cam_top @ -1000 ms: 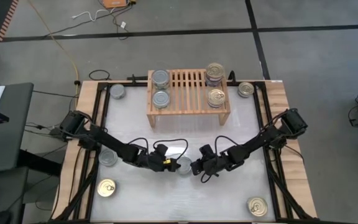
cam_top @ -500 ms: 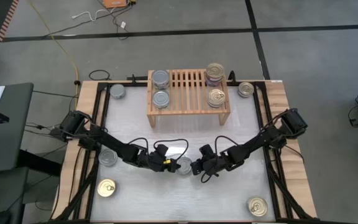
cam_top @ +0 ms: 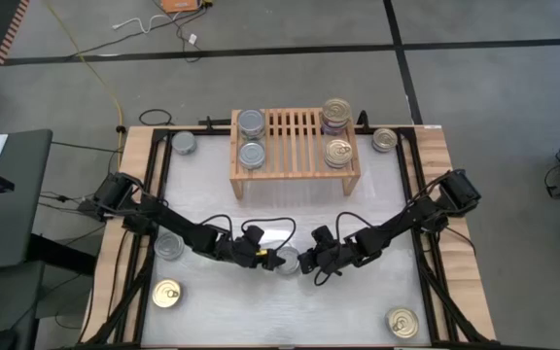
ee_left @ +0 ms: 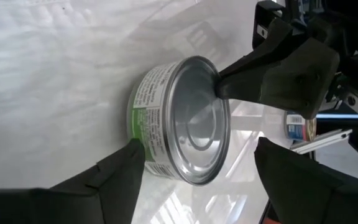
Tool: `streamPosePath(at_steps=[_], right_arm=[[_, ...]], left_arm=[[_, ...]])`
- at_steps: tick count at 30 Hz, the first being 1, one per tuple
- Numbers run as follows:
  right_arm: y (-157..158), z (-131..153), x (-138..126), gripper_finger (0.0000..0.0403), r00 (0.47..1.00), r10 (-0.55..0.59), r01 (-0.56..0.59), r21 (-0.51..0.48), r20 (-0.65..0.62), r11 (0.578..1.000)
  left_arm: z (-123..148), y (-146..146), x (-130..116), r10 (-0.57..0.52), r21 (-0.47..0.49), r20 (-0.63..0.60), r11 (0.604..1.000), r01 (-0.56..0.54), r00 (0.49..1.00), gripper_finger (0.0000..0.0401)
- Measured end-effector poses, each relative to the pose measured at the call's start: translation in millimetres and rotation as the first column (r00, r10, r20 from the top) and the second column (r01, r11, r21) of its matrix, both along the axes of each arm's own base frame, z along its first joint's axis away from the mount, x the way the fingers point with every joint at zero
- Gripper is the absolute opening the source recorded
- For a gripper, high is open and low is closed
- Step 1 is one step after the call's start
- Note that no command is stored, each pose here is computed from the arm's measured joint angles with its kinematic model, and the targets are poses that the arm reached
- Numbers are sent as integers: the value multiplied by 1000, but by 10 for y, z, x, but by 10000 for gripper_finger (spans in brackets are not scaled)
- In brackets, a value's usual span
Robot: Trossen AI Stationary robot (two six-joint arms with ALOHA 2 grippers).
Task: Stack canned seafood by type on shelf
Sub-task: Stack the green tuna can on top of the other green tuna can on the shelf
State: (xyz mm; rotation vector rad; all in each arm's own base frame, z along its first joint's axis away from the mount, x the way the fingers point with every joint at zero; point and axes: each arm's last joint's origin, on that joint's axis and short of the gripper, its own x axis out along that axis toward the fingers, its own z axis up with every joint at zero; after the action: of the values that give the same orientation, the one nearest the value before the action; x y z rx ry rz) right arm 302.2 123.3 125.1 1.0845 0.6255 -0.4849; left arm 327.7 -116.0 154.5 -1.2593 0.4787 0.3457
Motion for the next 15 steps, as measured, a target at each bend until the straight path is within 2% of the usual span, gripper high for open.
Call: streamPosePath(at_steps=[15], right_arm=[[1, -18, -22, 59, 999, 3, -3, 17, -32, 1000]], left_arm=[[-74, -88, -55, 24, -133, -72, 991, -33, 997, 294]])
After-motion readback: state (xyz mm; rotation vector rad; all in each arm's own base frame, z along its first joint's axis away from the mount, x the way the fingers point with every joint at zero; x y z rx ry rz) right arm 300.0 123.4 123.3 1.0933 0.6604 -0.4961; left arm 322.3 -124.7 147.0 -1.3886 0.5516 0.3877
